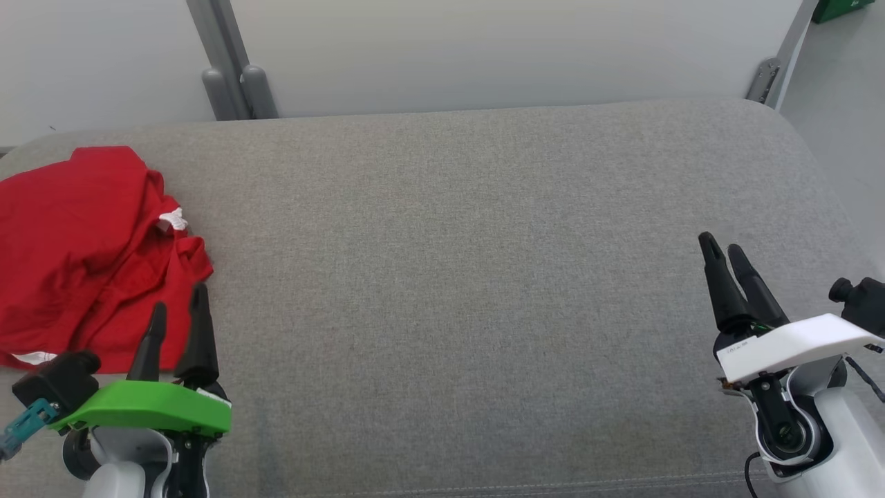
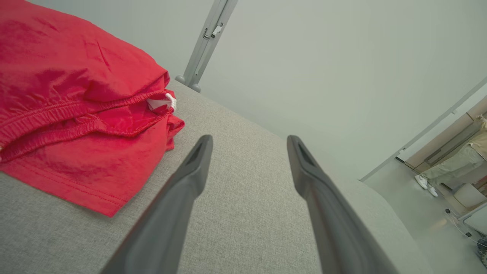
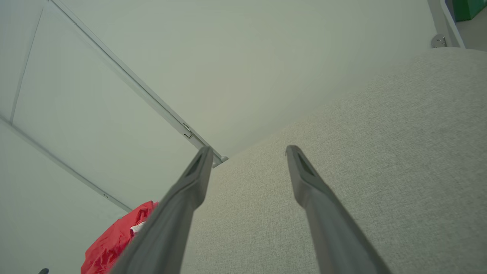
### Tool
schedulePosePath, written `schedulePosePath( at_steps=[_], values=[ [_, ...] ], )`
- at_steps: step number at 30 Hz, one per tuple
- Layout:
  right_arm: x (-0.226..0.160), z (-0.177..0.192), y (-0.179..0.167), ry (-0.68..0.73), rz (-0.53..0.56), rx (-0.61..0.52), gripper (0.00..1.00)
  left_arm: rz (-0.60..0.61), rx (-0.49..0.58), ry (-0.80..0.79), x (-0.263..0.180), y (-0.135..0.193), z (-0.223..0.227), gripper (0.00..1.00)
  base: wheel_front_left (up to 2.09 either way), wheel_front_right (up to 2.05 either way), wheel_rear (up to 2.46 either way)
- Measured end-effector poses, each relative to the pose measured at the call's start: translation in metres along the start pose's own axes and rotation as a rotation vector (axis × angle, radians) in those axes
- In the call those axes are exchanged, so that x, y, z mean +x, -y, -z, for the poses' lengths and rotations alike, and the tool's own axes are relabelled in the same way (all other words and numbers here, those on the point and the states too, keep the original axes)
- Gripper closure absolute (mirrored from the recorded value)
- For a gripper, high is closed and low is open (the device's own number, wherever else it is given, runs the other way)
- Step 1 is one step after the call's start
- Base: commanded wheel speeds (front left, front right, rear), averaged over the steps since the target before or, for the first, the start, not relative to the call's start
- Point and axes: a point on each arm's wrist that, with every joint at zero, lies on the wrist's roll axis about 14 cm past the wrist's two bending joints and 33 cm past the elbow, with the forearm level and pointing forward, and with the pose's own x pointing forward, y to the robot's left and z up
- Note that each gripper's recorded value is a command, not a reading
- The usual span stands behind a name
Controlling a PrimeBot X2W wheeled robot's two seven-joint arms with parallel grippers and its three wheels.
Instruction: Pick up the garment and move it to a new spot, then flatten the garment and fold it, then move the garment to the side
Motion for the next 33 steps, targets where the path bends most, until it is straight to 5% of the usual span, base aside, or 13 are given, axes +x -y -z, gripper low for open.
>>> schedulePosePath(
  at_steps=[33],
  values=[
    [0.001, 0.007, -0.039, 0.053, -0.138, -0.434, 0.00, 0.093, 0.434, 0.173, -0.010, 0.035, -0.025, 0.00, 0.00, 0.00, 0.00]
  ],
)
